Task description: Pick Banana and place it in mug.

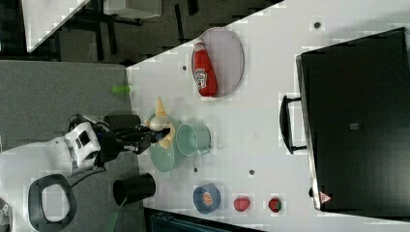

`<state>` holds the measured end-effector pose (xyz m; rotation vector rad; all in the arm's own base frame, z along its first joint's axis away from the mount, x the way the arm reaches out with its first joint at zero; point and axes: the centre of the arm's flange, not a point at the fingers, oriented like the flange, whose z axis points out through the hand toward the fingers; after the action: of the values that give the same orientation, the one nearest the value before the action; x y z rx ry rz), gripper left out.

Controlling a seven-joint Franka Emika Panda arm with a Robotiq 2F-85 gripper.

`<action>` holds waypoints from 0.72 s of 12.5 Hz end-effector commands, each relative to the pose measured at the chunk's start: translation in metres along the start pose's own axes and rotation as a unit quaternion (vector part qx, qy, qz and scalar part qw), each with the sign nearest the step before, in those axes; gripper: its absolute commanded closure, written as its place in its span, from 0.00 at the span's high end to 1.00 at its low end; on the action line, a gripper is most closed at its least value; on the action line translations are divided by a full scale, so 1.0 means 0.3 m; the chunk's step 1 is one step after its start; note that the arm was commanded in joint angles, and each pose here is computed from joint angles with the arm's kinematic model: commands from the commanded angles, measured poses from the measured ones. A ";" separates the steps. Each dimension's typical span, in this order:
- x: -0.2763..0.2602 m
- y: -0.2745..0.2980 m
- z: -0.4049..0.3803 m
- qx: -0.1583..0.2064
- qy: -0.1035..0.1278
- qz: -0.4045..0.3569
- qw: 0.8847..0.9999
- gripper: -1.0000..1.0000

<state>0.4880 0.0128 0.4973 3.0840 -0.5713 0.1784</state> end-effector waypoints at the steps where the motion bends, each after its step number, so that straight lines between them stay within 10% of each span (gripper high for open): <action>1: -0.105 -0.182 0.084 -0.020 -0.044 -0.069 0.996 0.29; 5: -0.268 -0.432 0.139 -0.034 -0.057 -0.148 0.987 0.29; 9: -0.390 -0.575 0.223 -0.054 -0.073 -0.065 0.994 0.29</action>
<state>0.4422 0.2188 0.4160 3.0441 -0.1097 -0.0962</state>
